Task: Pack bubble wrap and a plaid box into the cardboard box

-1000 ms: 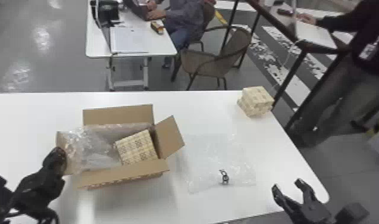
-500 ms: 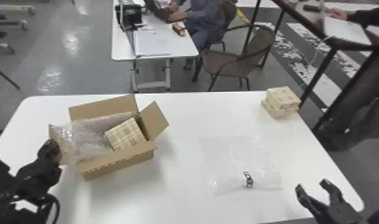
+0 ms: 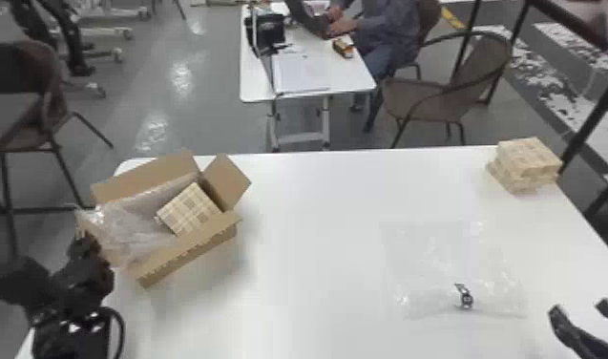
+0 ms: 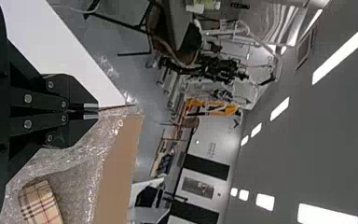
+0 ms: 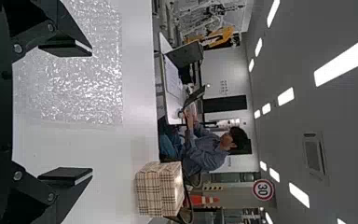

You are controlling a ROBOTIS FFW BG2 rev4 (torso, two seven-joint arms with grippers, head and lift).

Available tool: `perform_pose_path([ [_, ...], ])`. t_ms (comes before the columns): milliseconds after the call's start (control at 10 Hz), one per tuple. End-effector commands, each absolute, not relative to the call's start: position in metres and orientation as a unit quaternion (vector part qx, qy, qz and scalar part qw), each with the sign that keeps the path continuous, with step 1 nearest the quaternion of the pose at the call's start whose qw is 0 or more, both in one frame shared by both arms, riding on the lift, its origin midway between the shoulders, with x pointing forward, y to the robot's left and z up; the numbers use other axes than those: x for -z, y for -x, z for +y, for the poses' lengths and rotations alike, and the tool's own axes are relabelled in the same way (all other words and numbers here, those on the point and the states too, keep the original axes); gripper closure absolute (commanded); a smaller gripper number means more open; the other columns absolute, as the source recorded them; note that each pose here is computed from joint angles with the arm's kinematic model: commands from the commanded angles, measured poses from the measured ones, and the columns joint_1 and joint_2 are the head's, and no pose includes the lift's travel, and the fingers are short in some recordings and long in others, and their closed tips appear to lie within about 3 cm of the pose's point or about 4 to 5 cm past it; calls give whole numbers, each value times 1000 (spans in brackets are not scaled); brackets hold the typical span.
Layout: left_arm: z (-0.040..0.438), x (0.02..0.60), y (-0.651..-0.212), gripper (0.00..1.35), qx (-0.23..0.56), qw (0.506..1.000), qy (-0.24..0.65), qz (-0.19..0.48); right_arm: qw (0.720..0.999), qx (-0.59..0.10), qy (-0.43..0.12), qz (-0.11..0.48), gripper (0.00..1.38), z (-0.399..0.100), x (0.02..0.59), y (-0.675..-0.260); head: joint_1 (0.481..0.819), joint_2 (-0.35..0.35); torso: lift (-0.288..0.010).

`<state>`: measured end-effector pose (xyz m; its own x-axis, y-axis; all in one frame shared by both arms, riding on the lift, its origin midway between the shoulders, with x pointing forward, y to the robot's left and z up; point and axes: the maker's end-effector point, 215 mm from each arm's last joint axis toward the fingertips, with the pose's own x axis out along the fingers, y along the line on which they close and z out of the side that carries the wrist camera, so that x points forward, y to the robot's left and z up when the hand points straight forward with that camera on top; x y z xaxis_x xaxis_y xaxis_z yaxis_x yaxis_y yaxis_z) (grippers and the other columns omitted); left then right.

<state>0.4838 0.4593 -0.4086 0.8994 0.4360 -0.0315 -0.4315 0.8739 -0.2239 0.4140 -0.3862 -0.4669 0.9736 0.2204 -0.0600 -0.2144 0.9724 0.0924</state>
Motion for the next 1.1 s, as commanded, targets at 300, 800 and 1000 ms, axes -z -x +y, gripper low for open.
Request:
perform_pose_path([
  [300, 473, 402, -436, 1185, -344, 933, 96, -47, 991, -119, -50, 34, 360, -377, 468, -419, 695, 128, -44],
  [800, 469, 415, -427, 564, -371, 921, 110, -42, 990, -124, -60, 37, 360, -371, 472, -421, 695, 130, -37],
  [1000, 454, 401, -424, 476, -358, 924, 115, -72, 990, -126, -59, 33, 360, -370, 468, -424, 695, 131, -34],
])
